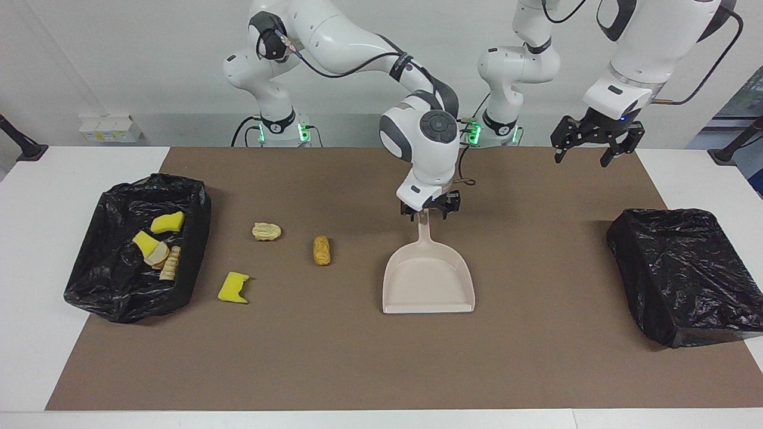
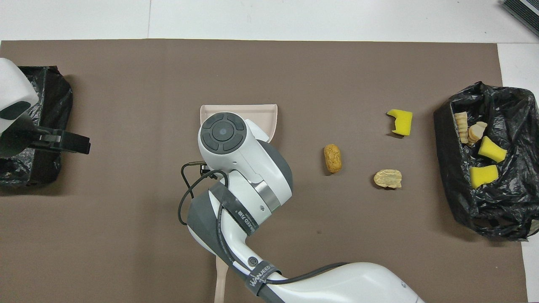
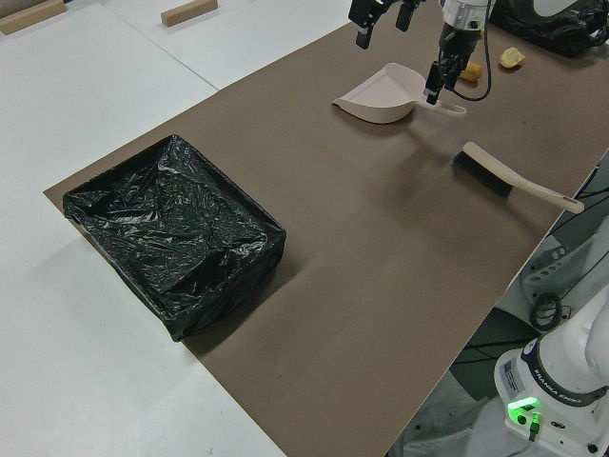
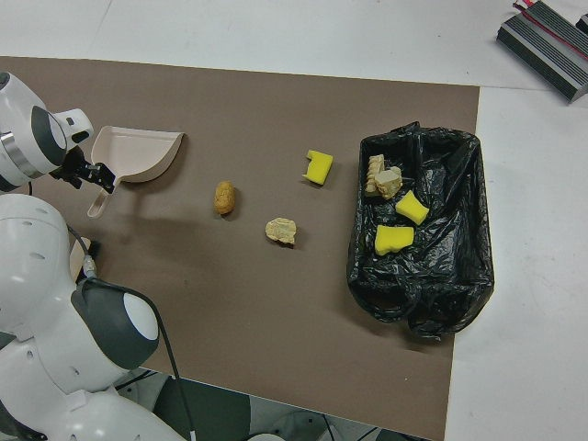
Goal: Sweep and dump trash in bin
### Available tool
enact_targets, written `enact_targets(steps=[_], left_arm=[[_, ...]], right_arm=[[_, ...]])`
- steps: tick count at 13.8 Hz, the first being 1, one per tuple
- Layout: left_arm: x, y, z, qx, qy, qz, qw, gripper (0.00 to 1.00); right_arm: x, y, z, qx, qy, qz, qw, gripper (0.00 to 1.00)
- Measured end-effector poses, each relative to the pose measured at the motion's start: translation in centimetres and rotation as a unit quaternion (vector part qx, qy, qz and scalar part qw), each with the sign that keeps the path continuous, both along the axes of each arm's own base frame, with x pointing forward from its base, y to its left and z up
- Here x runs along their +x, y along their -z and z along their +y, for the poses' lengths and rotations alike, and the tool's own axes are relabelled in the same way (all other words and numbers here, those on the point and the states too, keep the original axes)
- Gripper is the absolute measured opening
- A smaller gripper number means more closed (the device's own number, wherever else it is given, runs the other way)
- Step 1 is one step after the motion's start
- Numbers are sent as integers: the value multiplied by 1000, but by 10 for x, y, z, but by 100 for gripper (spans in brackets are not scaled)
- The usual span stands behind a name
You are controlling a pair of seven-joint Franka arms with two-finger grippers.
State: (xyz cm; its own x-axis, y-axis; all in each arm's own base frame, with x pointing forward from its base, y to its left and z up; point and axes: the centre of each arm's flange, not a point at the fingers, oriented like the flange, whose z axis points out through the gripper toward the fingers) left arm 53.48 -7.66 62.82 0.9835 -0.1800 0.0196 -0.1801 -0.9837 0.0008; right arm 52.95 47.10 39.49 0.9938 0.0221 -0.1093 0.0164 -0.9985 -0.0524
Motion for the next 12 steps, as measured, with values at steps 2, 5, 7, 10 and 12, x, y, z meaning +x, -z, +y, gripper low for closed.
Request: enact_targets(steps=[2,5,7,10,12], left_arm=[[1,0,5,0,-5,0,1000,100],[1,0,8,0,-7,0,1000,100],[1,-1,6,0,-6,-3,1000,100],[5,-3,-1,-3,1,-22,1000,100],[8,7,-19,-5,16,-28,999,100]], right_arm=[[-27,-15,3,-8,14,7,1000,100],[-80,-22,14,-24,41,16,999,100],[-123,-19,30,-23,49,12,998,100],[-184,3,35,-6,62,7,998,100],[-220,21,24,-8,69,14,997,100]])
